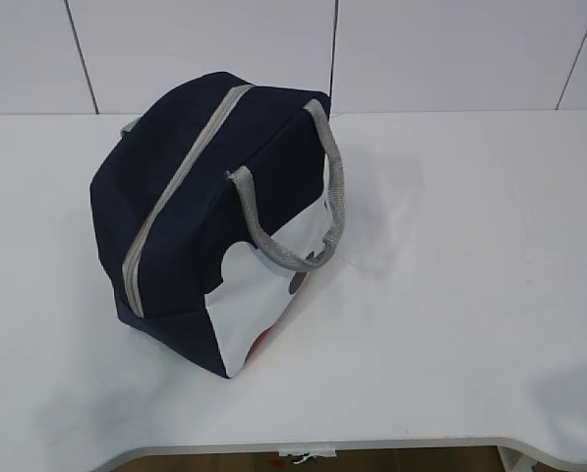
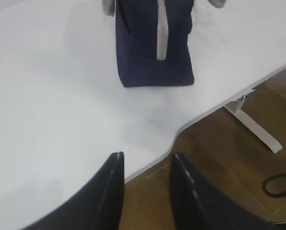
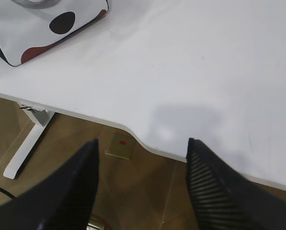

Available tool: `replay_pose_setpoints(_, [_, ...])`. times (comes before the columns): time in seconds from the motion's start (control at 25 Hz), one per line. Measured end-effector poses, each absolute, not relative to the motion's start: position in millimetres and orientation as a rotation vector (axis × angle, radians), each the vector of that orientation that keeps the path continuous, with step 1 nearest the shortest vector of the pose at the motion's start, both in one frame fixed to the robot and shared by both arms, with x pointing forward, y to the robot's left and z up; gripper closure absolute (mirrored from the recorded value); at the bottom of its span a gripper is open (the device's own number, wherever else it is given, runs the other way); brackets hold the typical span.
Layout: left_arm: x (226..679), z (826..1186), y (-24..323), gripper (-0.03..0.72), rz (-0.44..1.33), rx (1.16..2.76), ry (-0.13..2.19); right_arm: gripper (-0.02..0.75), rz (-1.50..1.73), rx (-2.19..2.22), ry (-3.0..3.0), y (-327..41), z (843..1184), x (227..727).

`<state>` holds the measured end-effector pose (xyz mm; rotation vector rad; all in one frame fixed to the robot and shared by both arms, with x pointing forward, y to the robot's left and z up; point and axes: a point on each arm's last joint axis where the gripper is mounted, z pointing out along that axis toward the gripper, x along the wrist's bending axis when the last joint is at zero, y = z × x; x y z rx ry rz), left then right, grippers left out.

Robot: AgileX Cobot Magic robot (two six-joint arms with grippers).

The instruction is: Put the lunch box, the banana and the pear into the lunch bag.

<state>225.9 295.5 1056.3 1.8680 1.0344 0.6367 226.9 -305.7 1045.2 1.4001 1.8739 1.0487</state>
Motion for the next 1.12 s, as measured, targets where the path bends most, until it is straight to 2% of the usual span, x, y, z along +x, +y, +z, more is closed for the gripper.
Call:
replay_pose_setpoints(0.64, [226.4, 1056.8, 295.7, 0.444, 0.649, 1.848, 1.063, 0.270, 0.998, 1.486, 1.768, -303.5, 1042.9, 228.7])
replay_pose_setpoints(1.12, [228.8, 1056.8, 291.5, 0.444, 0.859, 1.663, 1.420, 0.269, 0.932, 1.582, 1.643, -302.0, 1043.0, 228.4])
